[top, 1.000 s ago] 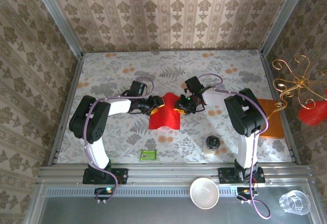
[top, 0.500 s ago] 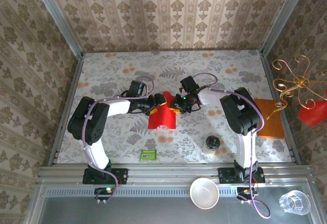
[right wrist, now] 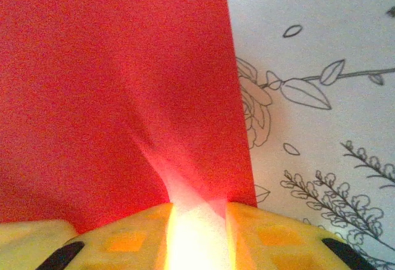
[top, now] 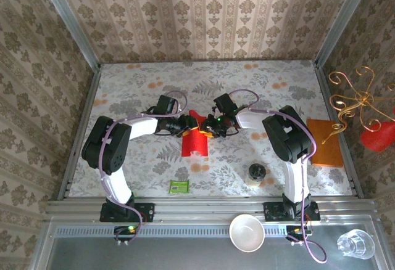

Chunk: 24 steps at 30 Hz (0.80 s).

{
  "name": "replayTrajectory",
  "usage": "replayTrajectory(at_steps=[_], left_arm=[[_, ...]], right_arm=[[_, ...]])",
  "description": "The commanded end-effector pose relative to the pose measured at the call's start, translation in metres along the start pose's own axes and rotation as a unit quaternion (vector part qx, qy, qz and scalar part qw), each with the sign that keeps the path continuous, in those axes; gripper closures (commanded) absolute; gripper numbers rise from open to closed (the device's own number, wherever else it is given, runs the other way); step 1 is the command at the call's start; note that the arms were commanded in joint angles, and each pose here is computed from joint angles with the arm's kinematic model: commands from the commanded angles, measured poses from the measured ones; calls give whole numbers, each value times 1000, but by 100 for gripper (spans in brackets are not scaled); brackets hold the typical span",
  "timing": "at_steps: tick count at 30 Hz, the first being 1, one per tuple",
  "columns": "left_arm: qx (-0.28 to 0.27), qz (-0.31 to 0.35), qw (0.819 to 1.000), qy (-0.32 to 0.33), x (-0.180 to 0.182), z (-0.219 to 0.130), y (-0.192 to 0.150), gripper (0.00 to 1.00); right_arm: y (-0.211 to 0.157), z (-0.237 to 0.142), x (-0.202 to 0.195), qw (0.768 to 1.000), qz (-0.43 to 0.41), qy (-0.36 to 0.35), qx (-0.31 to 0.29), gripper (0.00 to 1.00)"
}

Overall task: Fold a paper plane with a square sheet of paper (pick it up from the middle)
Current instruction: First fold in half a square sheet of paper at the center of the table.

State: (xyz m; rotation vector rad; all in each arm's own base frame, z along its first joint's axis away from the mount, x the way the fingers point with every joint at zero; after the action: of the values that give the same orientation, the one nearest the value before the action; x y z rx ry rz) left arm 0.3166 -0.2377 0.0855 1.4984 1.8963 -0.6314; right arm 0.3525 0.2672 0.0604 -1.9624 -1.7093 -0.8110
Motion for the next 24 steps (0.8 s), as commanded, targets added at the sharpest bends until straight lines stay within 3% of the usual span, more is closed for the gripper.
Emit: replayTrajectory(at_steps=[1, 8, 16, 24], left_arm=[[-6, 25, 999, -23, -15, -12, 6, 57], [-22, 47, 993, -107, -46, -50, 16, 65], [-5, 80, 976, -203, -97, -85, 16, 67], [17, 83, 969, -233, -107, -86, 16, 67]], right_arm=[[-3, -17, -8, 1000, 12, 4, -17, 67], [16, -83, -1, 990, -32, 85, -104, 49], [19, -115, 29, 967, -95, 207, -113, 28], [19, -115, 43, 956, -103, 258, -95, 27]])
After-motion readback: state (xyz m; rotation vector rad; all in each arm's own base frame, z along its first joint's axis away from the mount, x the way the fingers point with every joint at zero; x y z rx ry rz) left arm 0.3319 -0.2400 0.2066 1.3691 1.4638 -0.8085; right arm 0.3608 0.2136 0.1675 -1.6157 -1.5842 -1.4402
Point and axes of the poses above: each hand's point on the last joint's axis, 136 mm out from that joint toward the fingers, its own z axis out along the fingers, its own x axis along the line the jaws close on, y = z × x, the point moved 5 cm from there along -z, back along the fingers, and after that the axes turned 6 degrees about -z, right-handed, at the moved point
